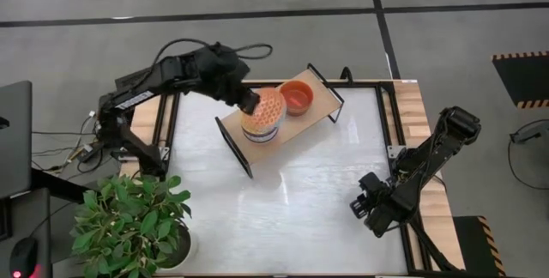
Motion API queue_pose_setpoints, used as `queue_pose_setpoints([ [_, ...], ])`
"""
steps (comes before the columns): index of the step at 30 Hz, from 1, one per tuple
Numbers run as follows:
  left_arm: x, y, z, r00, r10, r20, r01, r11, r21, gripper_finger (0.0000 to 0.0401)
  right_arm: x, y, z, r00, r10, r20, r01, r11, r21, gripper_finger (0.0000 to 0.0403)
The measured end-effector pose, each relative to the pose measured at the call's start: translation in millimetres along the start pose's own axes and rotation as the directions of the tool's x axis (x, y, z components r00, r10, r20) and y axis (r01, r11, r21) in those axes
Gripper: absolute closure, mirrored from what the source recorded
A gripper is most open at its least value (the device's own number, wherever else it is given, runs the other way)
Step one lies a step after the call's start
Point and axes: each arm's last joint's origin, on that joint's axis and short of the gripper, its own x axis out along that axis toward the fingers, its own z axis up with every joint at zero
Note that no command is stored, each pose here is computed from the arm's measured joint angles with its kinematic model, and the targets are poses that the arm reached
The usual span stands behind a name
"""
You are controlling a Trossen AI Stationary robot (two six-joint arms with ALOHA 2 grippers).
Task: Place and stack bowls onto a shelf
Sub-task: Stack the patterned orange bowl on top of the patterned yellow bowl on the shelf
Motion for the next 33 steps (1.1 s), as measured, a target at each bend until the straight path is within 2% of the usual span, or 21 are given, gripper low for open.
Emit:
queue_pose_setpoints([
  [3, -2, 16, -10, 0.997, 0.071, -0.005, -0.071, 0.996, -0.061, 0.0399, 1, 0, 3, 1.0, -0.007, 0.003, 0.007, 1.0, -0.024, 0.0185],
  [6, 11, 26, -18, 0.995, 0.1, -0.03, -0.102, 0.991, -0.092, 0.0399, 1, 0, 4, 1.0, -0.012, 0.005, 0.012, 0.999, -0.033, 0.0184],
  [12, 18, 28, -18, 0.997, 0.064, -0.048, -0.069, 0.993, -0.101, 0.0399, 0, 0, 5, 1.0, -0.005, 0.002, 0.005, 1.0, -0.028, 0.0185],
  [26, 33, 44, -18, 0.975, 0.194, -0.104, -0.205, 0.973, -0.103, 0.0399, 0, 0, 6, 1.0, -0.007, 0.011, 0.007, 0.999, -0.033, 0.0185],
  [29, 38, 47, -22, 0.959, 0.238, -0.155, -0.252, 0.964, -0.08, 0.0399, 0, -1, 6, 1.0, -0.014, 0.014, 0.015, 0.999, -0.035, 0.0185],
  [33, 44, 49, -24, 0.951, 0.25, -0.182, -0.266, 0.962, -0.068, 0.0399, 0, -1, 6, 1.0, -0.021, 0.016, 0.022, 0.999, -0.037, 0.0185],
])
